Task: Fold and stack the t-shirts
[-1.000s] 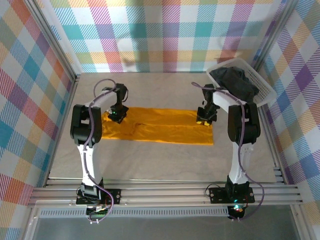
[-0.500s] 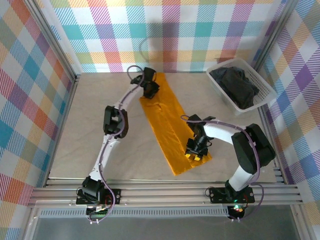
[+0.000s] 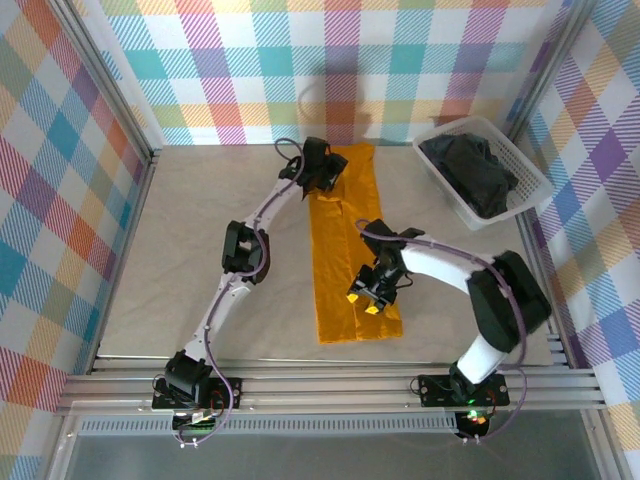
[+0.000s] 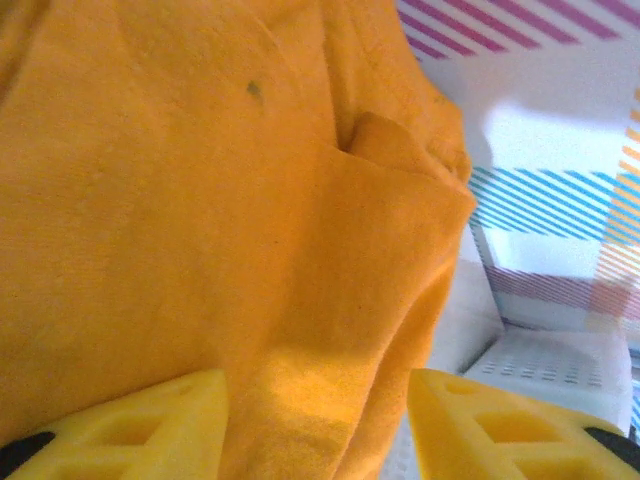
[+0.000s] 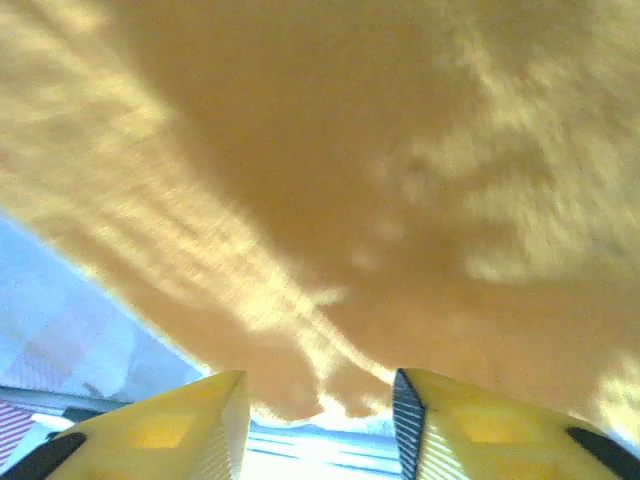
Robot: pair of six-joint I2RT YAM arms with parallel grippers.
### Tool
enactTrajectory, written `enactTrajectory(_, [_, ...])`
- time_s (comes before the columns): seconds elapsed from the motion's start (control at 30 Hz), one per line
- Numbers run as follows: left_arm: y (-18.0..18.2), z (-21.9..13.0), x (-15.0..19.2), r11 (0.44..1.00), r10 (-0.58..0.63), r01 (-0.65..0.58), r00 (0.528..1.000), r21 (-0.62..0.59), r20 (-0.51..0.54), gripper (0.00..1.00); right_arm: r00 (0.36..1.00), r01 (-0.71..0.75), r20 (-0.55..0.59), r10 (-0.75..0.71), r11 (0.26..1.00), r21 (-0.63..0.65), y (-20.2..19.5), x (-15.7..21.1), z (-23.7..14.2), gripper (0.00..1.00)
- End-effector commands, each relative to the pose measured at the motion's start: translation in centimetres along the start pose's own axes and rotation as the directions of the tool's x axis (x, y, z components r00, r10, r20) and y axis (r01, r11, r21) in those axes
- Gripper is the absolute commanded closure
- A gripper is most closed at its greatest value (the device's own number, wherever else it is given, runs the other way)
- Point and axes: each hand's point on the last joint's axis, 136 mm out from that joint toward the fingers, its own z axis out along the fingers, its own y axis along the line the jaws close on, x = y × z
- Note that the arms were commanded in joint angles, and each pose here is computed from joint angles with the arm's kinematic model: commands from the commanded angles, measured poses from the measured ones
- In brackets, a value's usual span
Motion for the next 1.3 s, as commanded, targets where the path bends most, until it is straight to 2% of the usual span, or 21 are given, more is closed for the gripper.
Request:
enactTrajectory(0.0, [-6.0, -9.2, -0.4, 0.996, 0.078, -0.079, 0.997, -0.044, -0.016, 0.47, 0.994, -0.045, 0.101, 0.043, 0.999, 0.017, -2.4, 0.6, -5.3, 0.52])
enactTrajectory(0.1, [-3.9, -14.7, 2.7, 0.953, 0.18, -0.199, 0.979, -0.228, -0.1, 0.46, 0.982, -0.018, 0.185, 0.025, 0.999, -0.035, -5.0, -0.6, -7.5, 0.49])
enactTrajectory(0.2, [0.1, -19.6, 6.7, 0.919, 0.207, -0.252, 0.963, -0.304, -0.174, 0.46, 0.976, 0.07, 0.214, -0.049, 0.993, -0.093, -6.1, -1.4, -8.5, 0.49])
enactTrajectory(0.3, [8.2, -24.3, 11.9, 0.878, 0.081, -0.22, 0.943, -0.424, -0.322, 0.5, 0.969, 0.168, 0.197, -0.148, 0.982, -0.085, -6.3, -1.1, -8.2, 0.49])
enactTrajectory(0.4, [15.0, -29.0, 17.7, 0.834, 0.004, -0.272, 0.874, -0.48, -0.487, 0.51, 0.976, 0.198, 0.113, -0.184, 0.971, -0.131, -6.0, -0.2, -6.6, 0.49])
enactTrajectory(0.5, [18.8, -31.5, 23.5, 0.859, -0.078, -0.249, 0.8, -0.447, -0.595, 0.5, 0.983, 0.182, 0.005, -0.183, 0.972, -0.149, -6.5, 0.5, -4.4, 0.51])
enactTrajectory(0.6, [21.4, -32.2, 28.6, 0.861, -0.122, -0.241, 0.757, -0.448, -0.642, 0.49, 0.981, 0.182, -0.051, -0.188, 0.977, -0.111, -7.5, 0.6, -2.9, 0.52])
enactTrajectory(0.7, [22.6, -31.5, 31.2, 0.852, -0.113, -0.261, 0.756, -0.455, -0.645, 0.49, 0.977, 0.195, -0.074, -0.2, 0.978, -0.067, -8.4, 0.4, -2.2, 0.52])
enactTrajectory(0.8, [23.2, -30.8, 32.1, 0.843, -0.104, -0.267, 0.77, -0.466, -0.629, 0.5, 0.976, 0.189, -0.1, -0.192, 0.981, -0.043, -9.0, 0.4, -1.6, 0.52])
enactTrajectory(0.97, [23.8, -30.2, 33.3, 0.832, -0.099, -0.287, 0.764, -0.474, -0.637, 0.55, 0.985, 0.146, -0.096, -0.142, 0.988, 0.041, -10.3, 0.0, -1.4, 0.52])
enactTrajectory(1.27, [23.1, -30.5, 34.9, 0.808, -0.084, -0.363, 0.709, -0.464, -0.7, 0.57, 0.987, 0.114, -0.125, -0.101, 0.988, 0.104, -11.1, 1.2, 0.1, 0.55])
